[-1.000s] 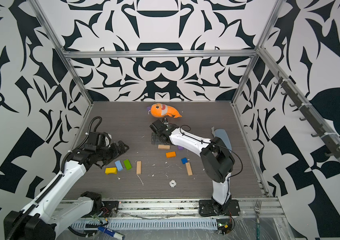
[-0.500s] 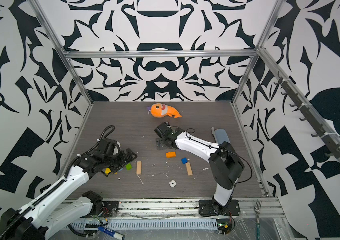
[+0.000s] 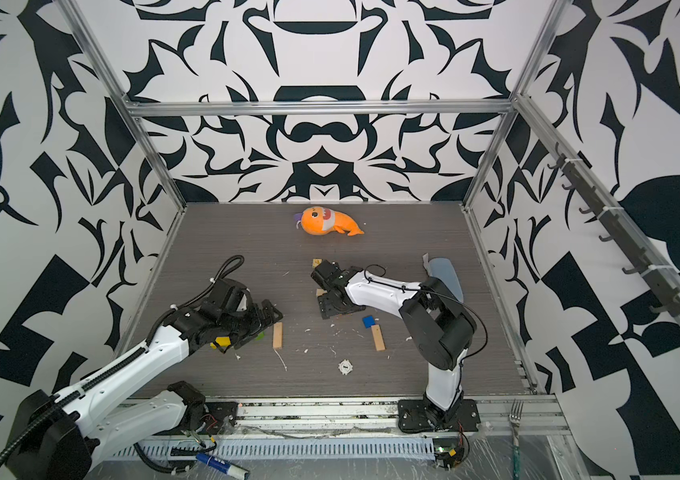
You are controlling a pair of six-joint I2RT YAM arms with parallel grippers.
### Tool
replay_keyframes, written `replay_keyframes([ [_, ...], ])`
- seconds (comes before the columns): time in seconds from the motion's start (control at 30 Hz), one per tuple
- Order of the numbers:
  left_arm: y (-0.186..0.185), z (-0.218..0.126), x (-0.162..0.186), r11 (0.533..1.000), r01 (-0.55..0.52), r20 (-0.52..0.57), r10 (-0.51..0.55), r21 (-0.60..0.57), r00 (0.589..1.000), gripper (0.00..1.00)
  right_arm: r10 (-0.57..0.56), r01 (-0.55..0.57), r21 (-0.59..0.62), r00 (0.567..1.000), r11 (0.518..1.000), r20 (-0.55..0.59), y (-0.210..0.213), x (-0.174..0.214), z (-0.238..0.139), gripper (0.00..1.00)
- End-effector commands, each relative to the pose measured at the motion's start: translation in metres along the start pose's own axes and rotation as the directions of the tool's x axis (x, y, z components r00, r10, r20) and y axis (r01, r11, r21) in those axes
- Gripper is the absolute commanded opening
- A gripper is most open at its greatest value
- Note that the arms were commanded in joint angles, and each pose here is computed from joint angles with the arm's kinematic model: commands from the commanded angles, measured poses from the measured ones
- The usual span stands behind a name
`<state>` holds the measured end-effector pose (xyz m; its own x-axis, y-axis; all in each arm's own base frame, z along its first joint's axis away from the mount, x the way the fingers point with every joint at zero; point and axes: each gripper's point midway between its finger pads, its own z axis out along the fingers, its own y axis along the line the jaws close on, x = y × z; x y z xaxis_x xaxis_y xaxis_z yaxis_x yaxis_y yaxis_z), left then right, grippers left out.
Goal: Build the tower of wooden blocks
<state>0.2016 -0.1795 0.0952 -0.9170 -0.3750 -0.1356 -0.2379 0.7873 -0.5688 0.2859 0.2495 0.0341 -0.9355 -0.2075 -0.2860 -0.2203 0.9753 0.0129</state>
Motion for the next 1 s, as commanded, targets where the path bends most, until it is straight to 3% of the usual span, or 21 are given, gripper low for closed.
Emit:
replay_keyframes([
  [0.0, 0.004, 0.008, 0.005, 1.0, 0.019, -0.012, -0.019, -0.011, 1.0, 1.0, -0.015, 0.015, -0.007, 1.0, 1.0, 0.005, 0.002, 0.003, -0.001, 0.83],
  [0.57, 0.005, 0.035, 0.025, 0.997, -0.014, -0.064, 0.01, -0.074, 0.998, 0.99, 0.03, -0.029, 0.054, 1.0, 0.998, -0.007, -0.013, 0.013, 0.009, 0.68],
  [0.97, 0.012, 0.05, 0.031, 0.993, -0.016, -0.087, 0.006, -0.115, 0.996, 1.0, 0.147, -0.144, 0.128, 0.989, 0.981, -0.012, -0.069, 0.029, 0.006, 0.66],
])
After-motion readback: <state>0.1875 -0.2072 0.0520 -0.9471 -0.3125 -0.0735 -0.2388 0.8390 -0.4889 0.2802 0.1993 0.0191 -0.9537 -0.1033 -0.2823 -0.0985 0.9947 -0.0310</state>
